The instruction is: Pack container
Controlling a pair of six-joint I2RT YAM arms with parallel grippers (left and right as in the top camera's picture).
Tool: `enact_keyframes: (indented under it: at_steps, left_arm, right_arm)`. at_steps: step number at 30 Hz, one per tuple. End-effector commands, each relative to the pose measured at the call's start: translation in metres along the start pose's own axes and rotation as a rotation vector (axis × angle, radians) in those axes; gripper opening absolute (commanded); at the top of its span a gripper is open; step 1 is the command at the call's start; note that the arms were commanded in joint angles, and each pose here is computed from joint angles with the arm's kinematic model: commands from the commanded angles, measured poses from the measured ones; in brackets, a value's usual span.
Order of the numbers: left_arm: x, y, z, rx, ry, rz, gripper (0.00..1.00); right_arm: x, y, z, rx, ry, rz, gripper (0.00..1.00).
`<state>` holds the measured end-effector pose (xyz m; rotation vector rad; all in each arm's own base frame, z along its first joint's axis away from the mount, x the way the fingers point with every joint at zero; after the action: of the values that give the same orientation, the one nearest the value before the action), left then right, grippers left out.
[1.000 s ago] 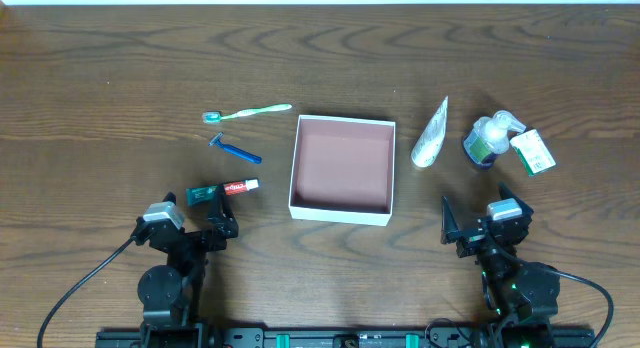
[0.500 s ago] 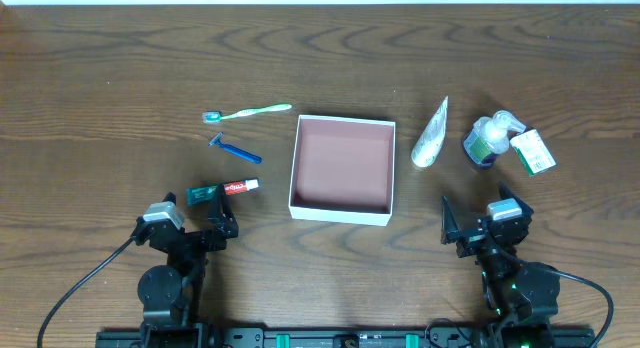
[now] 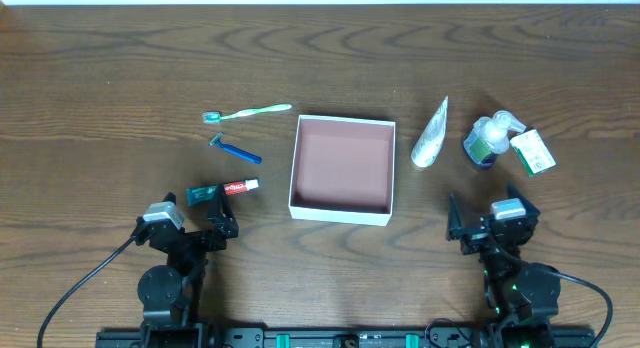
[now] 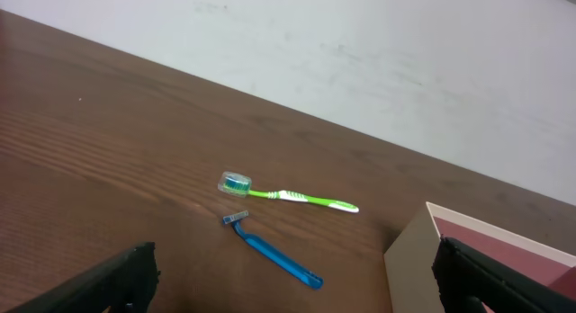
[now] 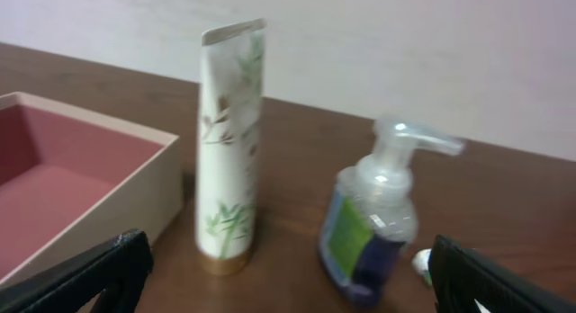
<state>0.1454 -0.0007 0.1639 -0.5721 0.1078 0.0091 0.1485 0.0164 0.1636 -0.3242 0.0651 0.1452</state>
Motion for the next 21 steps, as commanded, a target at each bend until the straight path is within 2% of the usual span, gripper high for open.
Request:
enact_keyframes:
  at_steps: [1, 5, 9, 16, 21]
  left_arm:
    - [0.001, 0.006, -0.01, 0.003, 0.049, 0.016, 0.98]
    - [0.001, 0.006, -0.01, 0.003, 0.049, 0.016, 0.98]
    - [0.001, 0.006, -0.01, 0.003, 0.049, 0.016, 0.98]
    - [0.001, 0.006, -0.01, 0.003, 0.049, 0.016, 0.98]
    - [0.001, 0.006, -0.01, 0.003, 0.049, 0.016, 0.98]
  right_arm:
    - [0.0, -0.005, 0.001, -0.018, -0.006, -0.052, 0.99]
    - [-0.002, 0.002, 0.013, -0.029, -0.094, 0.074, 0.99]
    - [-0.009, 0.003, 0.029, -0.026, -0.089, 0.151, 0.99]
    - [-0.035, -0.022, 0.1, -0.034, -0.103, 0.112, 0.99]
    - [-0.034, -0.031, 0.133, -0.019, -0.018, 0.169, 0.99]
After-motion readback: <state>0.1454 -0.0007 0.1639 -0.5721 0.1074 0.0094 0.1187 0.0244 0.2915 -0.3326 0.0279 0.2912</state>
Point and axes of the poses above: each gripper's point midway between its finger pads, its own x axis out along the fingers, its own y axis along the line the jaws close on, z = x × y, the point moved 10 cm from there along -x, back along the fingers, and after that the axes turned 12 degrees about -x, right-handed, at the moved point
